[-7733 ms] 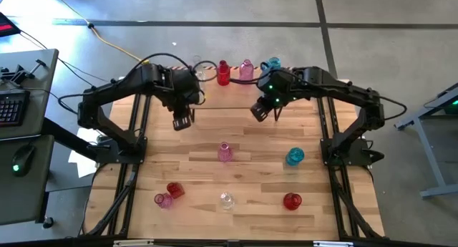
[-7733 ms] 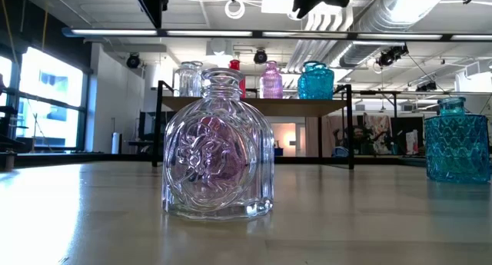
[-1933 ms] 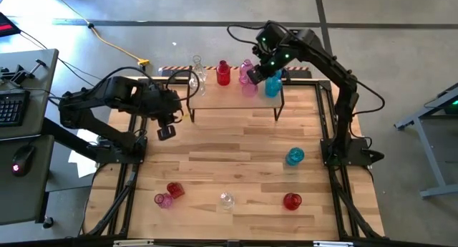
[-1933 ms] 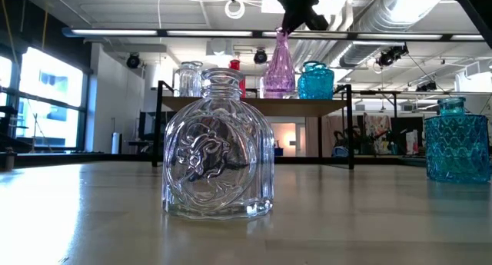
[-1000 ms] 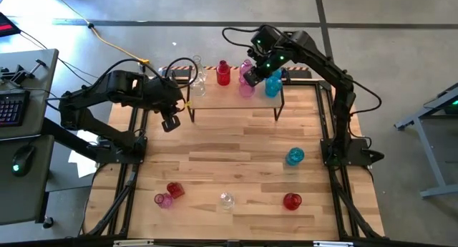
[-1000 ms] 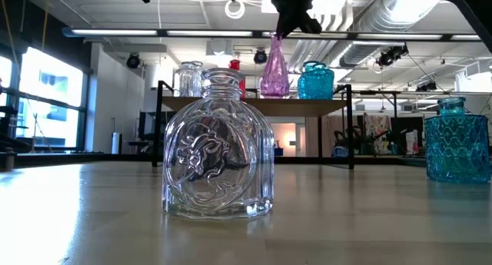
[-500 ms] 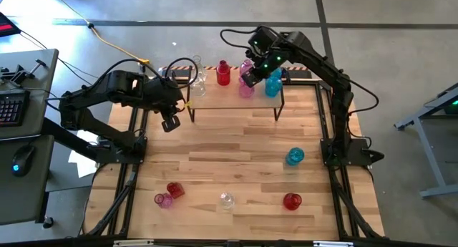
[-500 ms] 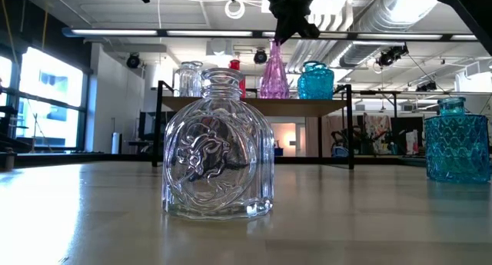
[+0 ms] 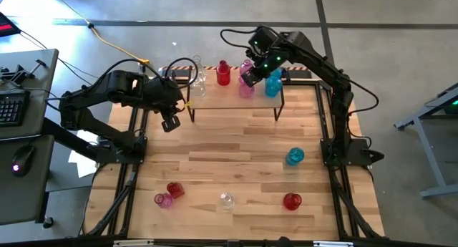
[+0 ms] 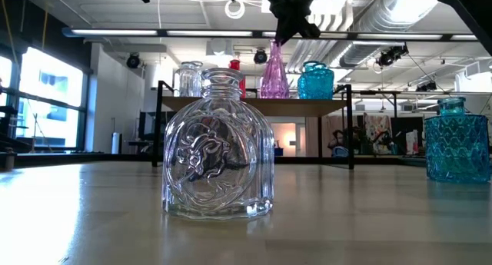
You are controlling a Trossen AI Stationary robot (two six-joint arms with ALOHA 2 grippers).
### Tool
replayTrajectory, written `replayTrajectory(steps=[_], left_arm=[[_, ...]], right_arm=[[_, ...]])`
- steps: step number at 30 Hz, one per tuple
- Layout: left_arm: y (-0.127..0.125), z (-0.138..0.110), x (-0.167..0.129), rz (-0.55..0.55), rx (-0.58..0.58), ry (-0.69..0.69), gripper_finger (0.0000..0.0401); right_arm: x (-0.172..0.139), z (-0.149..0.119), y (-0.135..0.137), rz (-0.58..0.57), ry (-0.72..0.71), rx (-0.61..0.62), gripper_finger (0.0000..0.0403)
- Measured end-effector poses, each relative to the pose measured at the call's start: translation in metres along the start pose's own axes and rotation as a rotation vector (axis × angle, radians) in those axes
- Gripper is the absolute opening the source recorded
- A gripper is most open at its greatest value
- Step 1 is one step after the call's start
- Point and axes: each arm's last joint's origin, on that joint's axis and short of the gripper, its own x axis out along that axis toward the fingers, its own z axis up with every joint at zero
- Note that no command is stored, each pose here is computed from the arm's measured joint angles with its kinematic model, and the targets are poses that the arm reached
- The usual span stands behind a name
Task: Sort vases onto shelf
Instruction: Put the right pink vase on the shelf aligned with the other pink vase
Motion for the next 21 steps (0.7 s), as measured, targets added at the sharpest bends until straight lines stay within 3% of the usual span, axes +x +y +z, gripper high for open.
replayTrajectory(steps=[21], left_arm=[[0.0000,0.0000,0.0000,0.000,0.000,0.000,0.0091]], right_arm=[[-0.0005,0.0033,-0.0067,-0.065,-0.032,-0.007,0.0017]])
